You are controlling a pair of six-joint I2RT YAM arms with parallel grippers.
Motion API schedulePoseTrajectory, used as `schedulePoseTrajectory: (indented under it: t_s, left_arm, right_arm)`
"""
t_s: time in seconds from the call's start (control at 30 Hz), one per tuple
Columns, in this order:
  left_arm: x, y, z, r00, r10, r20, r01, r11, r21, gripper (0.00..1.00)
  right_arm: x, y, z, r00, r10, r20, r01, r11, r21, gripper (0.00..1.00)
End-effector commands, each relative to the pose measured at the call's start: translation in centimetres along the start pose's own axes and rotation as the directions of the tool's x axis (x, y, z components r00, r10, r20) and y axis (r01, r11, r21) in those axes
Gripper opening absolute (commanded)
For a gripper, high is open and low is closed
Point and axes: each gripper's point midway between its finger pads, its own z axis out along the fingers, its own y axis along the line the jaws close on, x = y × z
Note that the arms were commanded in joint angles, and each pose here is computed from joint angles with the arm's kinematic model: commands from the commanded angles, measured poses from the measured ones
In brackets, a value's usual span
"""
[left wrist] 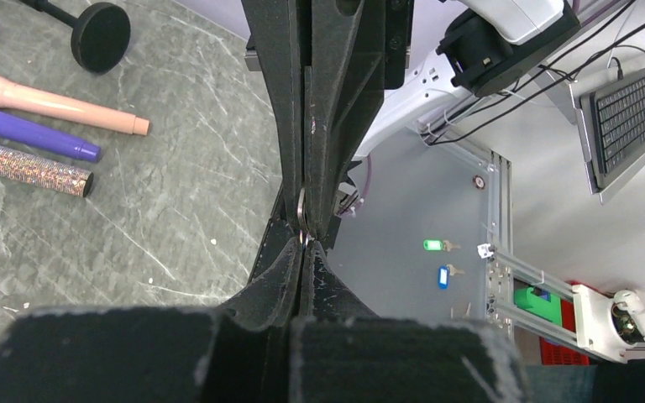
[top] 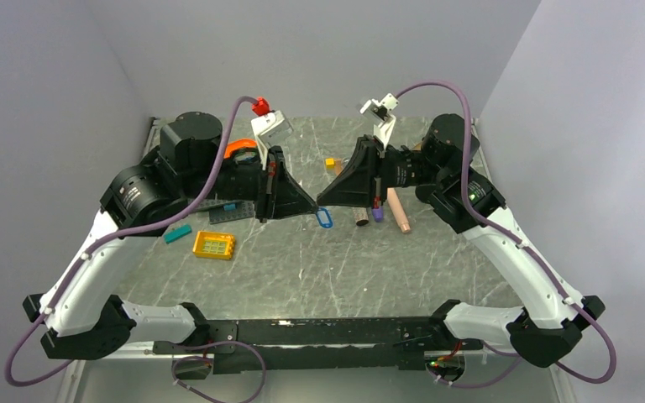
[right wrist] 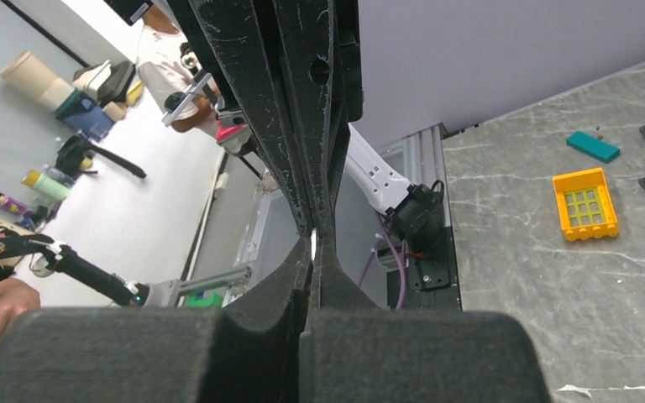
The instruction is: Remove the keys from the keyring
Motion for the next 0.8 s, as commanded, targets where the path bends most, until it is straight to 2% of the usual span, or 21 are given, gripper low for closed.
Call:
schedulePoseTrajectory:
  t_s: [0.0,0.23,0.4,0.6,0.77]
  left_arm:
    - [-2.3,-0.9,-0.7,0.993,0.086,0.079,-0.088,0.996,0.018,0.0]
    - [-4.1,-0.8,-0.7,0.975,0.044,0.218,-0.045,0.999,0.003,0.0]
    - [-6.3,-0.2,-1.8,0.932,0.029,0.36,-0.007,0.998,-0.062,0.0]
    - [-8.5,-0.6,-2.5,0.882,0.053,0.469,-0.002,0.994,-0.11,0.0]
    - [-10.1,-1.3,-2.8,0.83,0.055,0.554,0.012,0.993,-0.118,0.0]
  right_arm:
    - [1.0,2.3,-0.6,0.999,-0.012,-0.038,0.009,0.997,-0.078,0.0]
    - [-1.6,0.8,-0.5,0.987,-0.02,0.162,0.015,0.999,0.03,0.0]
    - [-4.1,0.7,-0.6,0.958,-0.051,0.284,0.036,0.998,0.057,0.0]
    - [-6.5,1.0,0.2,0.947,-0.086,0.308,0.077,0.996,0.042,0.0]
    - [-8.1,1.8,0.4,0.922,-0.071,0.381,0.085,0.996,-0.018,0.0]
